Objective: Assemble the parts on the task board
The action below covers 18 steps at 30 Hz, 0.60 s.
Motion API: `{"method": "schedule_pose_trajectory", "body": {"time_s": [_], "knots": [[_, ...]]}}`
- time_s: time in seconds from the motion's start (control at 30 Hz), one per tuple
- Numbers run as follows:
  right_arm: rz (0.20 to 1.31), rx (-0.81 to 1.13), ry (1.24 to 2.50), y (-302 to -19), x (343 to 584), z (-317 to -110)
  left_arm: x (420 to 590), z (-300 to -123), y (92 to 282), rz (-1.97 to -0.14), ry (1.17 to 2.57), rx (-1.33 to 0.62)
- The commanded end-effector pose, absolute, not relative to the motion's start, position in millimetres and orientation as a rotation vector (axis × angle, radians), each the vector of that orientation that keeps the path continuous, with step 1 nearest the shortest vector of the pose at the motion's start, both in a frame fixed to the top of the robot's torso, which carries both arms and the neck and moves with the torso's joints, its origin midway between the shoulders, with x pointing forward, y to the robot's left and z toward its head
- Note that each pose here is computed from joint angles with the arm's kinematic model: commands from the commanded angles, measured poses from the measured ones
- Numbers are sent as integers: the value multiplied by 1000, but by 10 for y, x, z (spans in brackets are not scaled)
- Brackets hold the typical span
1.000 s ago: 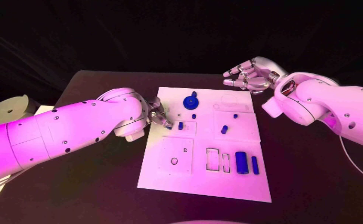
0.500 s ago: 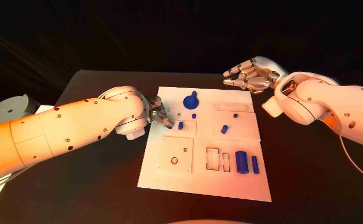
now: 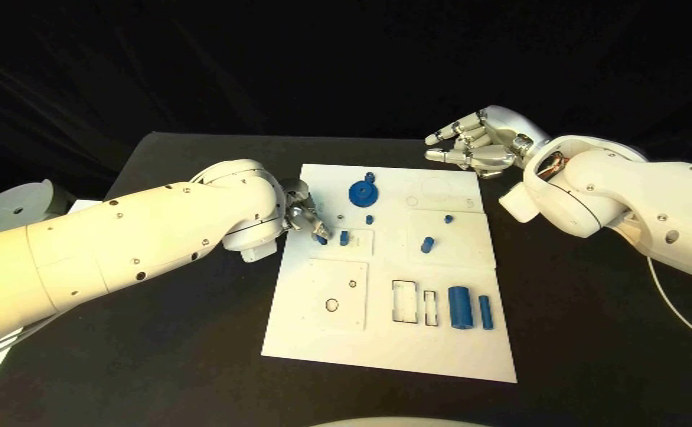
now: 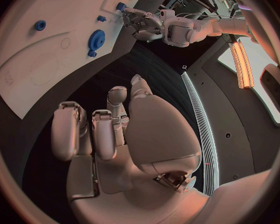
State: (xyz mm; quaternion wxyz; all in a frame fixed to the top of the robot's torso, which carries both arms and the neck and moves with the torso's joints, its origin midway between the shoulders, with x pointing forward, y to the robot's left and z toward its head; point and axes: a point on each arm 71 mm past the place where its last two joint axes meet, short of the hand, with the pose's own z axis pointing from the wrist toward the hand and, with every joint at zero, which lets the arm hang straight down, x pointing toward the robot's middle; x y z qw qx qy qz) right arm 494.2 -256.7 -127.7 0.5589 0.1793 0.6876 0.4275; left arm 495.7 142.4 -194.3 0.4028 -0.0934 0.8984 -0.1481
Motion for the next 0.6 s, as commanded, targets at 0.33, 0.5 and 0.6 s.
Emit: {"method": "schedule_pose_trajectory", "body": {"time_s": [0.33,0.5,0.6], "knots": [[1023,401,1627,-2556,4927,-1275,4938,-2041,1429,-310,2334,-213],[1023,400,1627,-2558,4926,-1274,4943,-2044,1432,-302,2336,-205],[1023,401,1627,-2558,4926,-1274,4945,-2044,1433,-298,2335,-200]]}}
